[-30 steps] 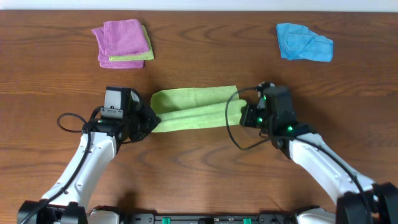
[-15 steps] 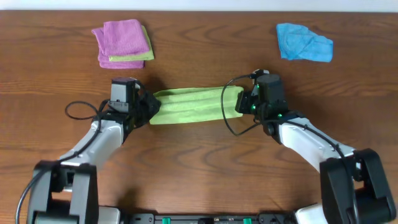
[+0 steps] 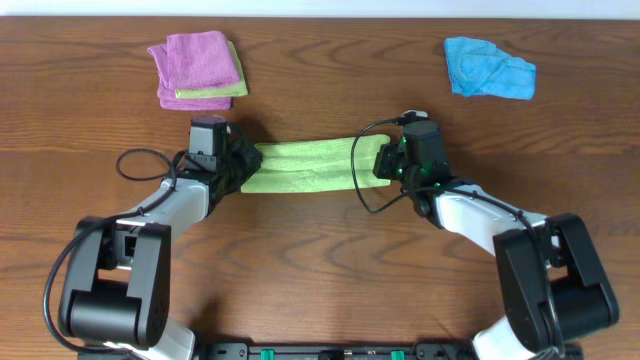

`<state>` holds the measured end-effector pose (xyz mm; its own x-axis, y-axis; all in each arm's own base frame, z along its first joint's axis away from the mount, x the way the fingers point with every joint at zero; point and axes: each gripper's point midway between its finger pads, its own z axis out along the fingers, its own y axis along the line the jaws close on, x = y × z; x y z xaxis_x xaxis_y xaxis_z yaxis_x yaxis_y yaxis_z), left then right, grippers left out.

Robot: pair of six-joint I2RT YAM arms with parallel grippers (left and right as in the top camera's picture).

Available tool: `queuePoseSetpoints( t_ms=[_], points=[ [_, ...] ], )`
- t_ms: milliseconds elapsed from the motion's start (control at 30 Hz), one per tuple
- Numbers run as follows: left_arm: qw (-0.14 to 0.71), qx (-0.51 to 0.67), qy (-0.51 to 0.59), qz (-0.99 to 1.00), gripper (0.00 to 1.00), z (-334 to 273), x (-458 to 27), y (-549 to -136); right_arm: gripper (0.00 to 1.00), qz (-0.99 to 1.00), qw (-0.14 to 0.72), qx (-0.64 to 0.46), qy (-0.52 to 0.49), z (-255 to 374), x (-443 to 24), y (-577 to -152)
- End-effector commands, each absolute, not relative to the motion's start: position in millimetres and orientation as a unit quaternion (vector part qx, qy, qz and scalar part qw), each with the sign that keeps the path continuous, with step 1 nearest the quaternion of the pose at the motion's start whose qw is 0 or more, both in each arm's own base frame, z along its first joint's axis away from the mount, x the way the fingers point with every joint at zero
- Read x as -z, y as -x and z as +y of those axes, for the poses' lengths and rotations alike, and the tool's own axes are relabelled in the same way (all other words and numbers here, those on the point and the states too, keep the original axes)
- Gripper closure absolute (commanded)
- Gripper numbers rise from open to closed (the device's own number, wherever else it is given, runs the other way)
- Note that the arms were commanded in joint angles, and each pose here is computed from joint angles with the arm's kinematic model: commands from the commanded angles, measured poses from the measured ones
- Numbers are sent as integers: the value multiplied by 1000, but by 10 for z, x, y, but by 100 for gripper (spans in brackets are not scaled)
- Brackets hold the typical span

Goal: Fold the cloth

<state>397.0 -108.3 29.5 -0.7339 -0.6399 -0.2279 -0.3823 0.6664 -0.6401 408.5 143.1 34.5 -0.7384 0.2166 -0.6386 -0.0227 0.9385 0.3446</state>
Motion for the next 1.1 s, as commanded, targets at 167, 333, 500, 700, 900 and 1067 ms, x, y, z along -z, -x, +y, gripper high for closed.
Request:
queuePoseSetpoints(
  t_ms=[167, 333, 500, 700, 900, 1067],
  points=[
    [245, 266, 294, 885, 94, -995, -278, -4086, 99, 916, 372, -143, -49, 1415, -261, -4187],
    [247, 259, 295, 886, 92, -971, -252, -4090, 99, 915, 376, -141, -43, 1471, -242, -4185],
    [252, 251, 292, 888, 63, -946, -249, -4098, 93, 915, 375, -143, -32, 1566, -243, -4152],
    [253, 256, 288, 888, 26, -948, -270, -4101, 62, 915, 376, -145, -30, 1586, -277, -4140],
    [270, 268, 268, 885, 11, -927, -475, -4123, 51, 910, 384, -154, -41, 1568, -532, -4101],
    [280, 265, 261, 885, 14, -871, -794, -4028, 39, 911, 362, -170, -94, 1500, -757, -3927]
  ],
)
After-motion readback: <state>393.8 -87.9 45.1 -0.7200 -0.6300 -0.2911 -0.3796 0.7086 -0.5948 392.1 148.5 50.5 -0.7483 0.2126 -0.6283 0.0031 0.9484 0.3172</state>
